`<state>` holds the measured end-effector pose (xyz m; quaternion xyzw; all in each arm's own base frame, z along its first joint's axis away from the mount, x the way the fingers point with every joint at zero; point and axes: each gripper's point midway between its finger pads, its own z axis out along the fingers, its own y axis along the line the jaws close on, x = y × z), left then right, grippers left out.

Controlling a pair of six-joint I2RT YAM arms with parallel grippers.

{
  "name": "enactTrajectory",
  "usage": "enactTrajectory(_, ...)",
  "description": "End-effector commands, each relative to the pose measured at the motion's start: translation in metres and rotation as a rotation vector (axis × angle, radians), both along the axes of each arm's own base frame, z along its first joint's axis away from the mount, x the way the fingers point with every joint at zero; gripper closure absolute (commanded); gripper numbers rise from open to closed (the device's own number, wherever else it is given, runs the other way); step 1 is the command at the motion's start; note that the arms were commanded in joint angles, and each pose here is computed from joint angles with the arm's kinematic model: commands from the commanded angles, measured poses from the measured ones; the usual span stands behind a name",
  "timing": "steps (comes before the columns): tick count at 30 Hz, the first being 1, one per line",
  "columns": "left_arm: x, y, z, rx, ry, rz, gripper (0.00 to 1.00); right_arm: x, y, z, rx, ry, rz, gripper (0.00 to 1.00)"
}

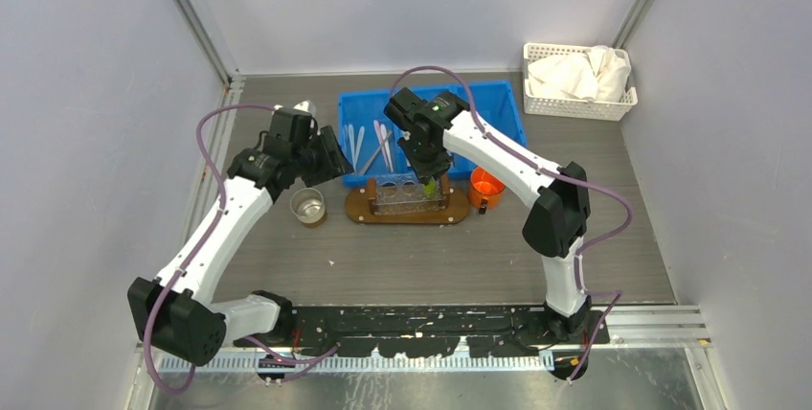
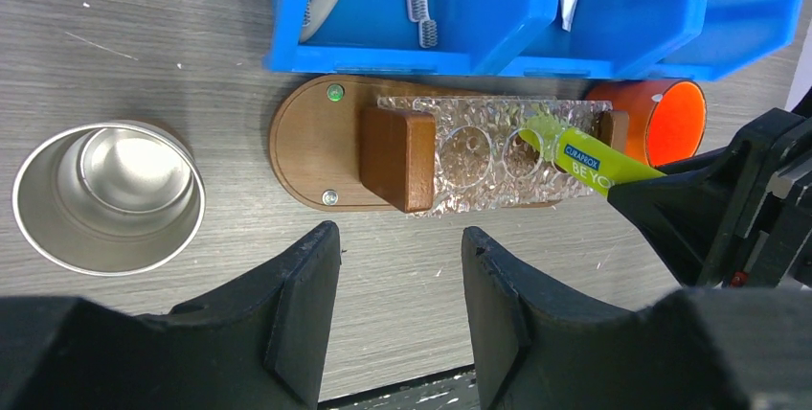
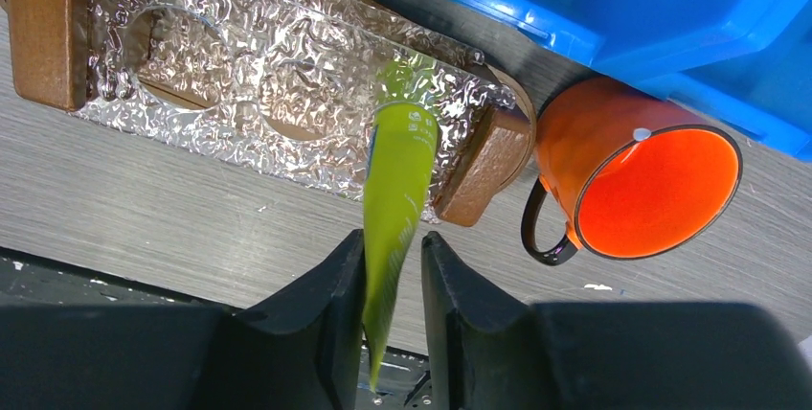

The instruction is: Prepare toiletry sets of a toothbrush and toothpaste on the tray

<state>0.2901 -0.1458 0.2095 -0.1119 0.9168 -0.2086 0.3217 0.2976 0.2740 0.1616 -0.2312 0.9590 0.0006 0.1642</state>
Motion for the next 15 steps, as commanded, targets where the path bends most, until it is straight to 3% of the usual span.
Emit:
enactTrajectory(1, 0.008, -0.004, 0.006, -0.012, -0.046, -0.008, 0.49, 0.009, 0.001, 0.008, 0.015, -0.020, 0.007, 0.69)
enactTrajectory(15, 0.008, -0.004, 0.003, -0.018, -0.041, -0.005, 0.49, 0.032, -0.005, 0.025, 0.057, -0.090, -0.028, 0.68)
